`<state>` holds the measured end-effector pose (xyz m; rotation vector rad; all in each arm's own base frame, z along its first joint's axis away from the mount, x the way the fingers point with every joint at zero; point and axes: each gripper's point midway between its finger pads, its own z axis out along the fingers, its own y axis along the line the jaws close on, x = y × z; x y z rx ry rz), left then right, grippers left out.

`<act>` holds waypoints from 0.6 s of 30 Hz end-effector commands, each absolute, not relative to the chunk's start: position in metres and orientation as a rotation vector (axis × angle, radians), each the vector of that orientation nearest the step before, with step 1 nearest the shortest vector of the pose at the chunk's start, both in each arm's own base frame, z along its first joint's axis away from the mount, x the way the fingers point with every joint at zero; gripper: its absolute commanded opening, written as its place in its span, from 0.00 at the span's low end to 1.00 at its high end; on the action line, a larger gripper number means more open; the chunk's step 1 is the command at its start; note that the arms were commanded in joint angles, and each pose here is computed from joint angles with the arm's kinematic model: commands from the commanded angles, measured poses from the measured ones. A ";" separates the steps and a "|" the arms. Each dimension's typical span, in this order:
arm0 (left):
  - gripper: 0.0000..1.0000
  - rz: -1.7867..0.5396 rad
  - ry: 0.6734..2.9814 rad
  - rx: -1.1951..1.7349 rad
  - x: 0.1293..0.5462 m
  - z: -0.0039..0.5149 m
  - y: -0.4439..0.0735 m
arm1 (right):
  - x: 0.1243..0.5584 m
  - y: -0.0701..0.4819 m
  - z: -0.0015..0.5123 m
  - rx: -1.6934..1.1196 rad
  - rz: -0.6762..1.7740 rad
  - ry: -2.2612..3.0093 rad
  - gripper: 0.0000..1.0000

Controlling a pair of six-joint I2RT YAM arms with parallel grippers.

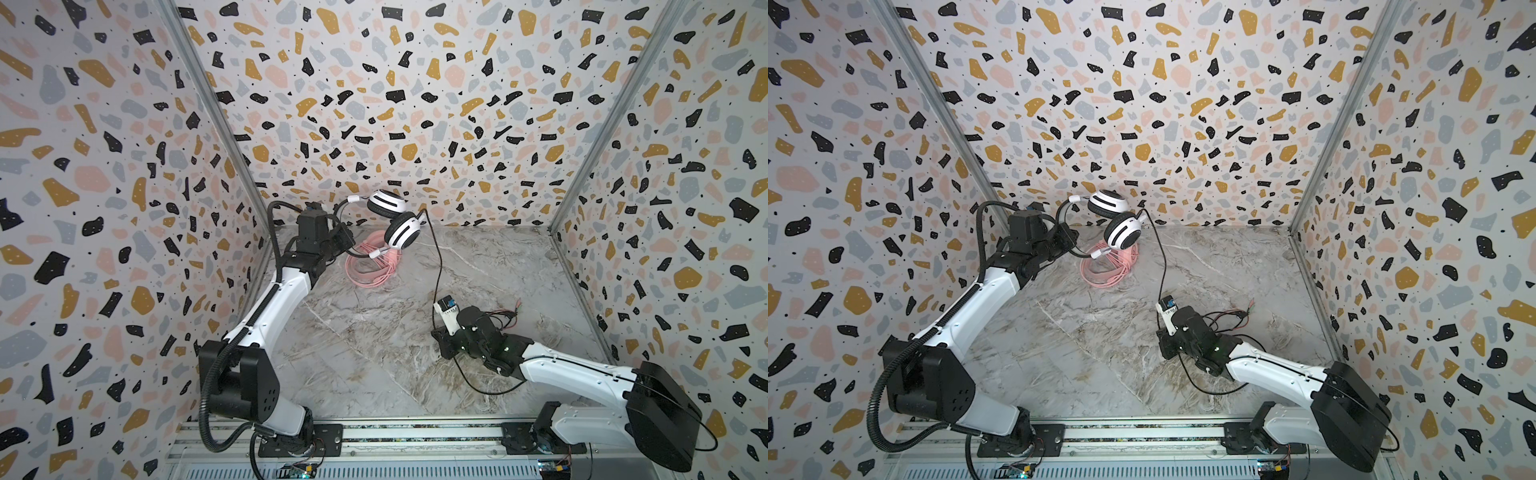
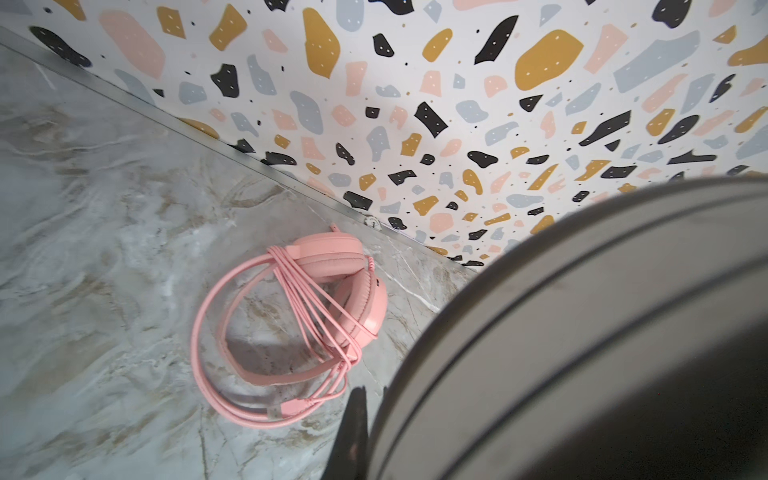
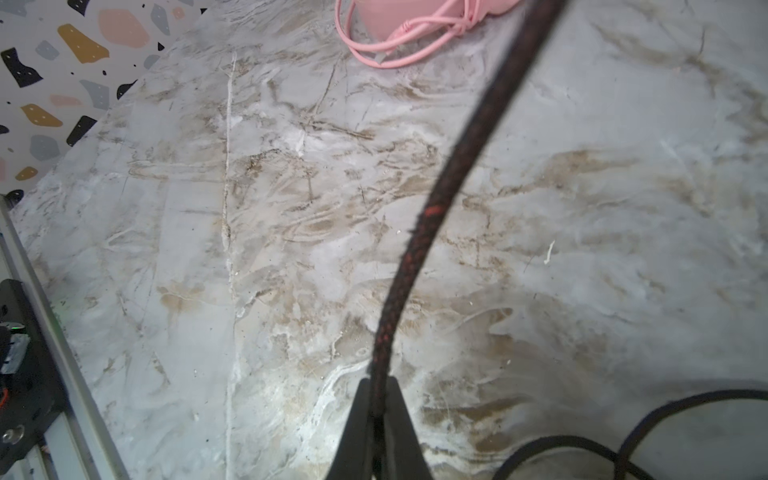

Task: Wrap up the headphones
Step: 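Bring the black cable up toward the held headset with the right gripper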

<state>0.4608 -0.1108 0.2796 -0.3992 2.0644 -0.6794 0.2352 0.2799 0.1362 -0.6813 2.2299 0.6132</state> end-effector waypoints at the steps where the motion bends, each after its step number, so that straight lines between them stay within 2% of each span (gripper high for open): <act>1: 0.00 -0.628 1.994 -0.350 0.458 0.302 -0.113 | 0.223 0.267 0.149 -0.814 0.479 2.366 0.02; 6: 0.00 -0.581 2.035 -0.282 0.453 0.289 -0.130 | 0.221 0.277 0.206 -0.898 0.431 2.348 0.03; 11: 0.00 -0.536 2.049 -0.222 0.450 0.289 -0.137 | 0.237 0.277 0.261 -0.881 0.381 2.232 0.03; 15: 0.00 -0.523 2.051 -0.188 0.448 0.291 -0.138 | 0.245 0.280 0.271 -0.886 0.403 2.204 0.03; 18: 0.00 -0.544 2.049 -0.174 0.447 0.292 -0.141 | 0.239 0.287 0.260 -0.940 0.439 2.238 0.03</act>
